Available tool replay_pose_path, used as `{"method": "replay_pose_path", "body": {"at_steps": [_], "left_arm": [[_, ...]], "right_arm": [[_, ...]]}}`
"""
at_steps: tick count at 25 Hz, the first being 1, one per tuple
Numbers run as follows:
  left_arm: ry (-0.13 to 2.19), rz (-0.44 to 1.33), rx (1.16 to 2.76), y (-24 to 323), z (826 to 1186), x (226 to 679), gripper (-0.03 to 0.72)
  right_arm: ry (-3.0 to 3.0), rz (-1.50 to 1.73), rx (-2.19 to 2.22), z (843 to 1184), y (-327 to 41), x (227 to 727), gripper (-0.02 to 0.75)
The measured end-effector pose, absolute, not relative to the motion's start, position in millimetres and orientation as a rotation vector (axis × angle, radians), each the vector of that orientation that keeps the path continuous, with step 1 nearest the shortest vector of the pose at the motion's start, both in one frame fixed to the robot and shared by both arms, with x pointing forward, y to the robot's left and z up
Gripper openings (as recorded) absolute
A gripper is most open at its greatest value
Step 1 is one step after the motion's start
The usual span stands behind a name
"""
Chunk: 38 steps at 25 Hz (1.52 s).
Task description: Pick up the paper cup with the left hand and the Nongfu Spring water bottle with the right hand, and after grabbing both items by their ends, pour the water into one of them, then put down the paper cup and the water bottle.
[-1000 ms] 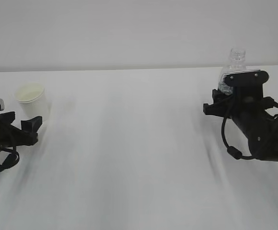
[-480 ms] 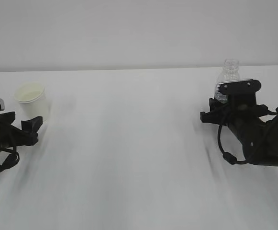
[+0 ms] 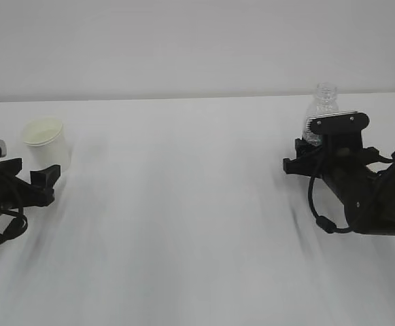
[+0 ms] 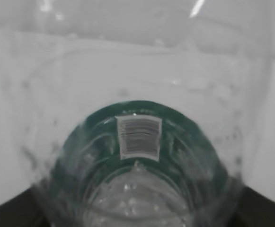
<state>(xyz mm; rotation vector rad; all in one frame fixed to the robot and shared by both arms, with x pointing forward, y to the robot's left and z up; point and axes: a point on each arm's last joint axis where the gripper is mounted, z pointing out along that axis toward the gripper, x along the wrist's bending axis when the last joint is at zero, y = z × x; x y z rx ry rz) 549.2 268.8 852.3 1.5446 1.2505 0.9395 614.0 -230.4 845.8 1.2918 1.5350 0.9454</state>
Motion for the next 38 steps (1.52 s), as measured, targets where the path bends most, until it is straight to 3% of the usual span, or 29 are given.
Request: {"method": "replay_pose_path", "body": {"at_steps": [10, 38], "left_arm": [[1.250, 0.939, 1.545, 268.8, 852.3, 549.1, 0.575], [1.247, 0.939, 1.545, 268.6, 852.8, 549.2, 0.569]], "right_arm": [[1.537, 0.972, 1.248, 848.3, -228.0, 614.7, 0.589], [1.515, 0.984, 1.328, 846.9, -235.7, 587.7, 0.593]]}}
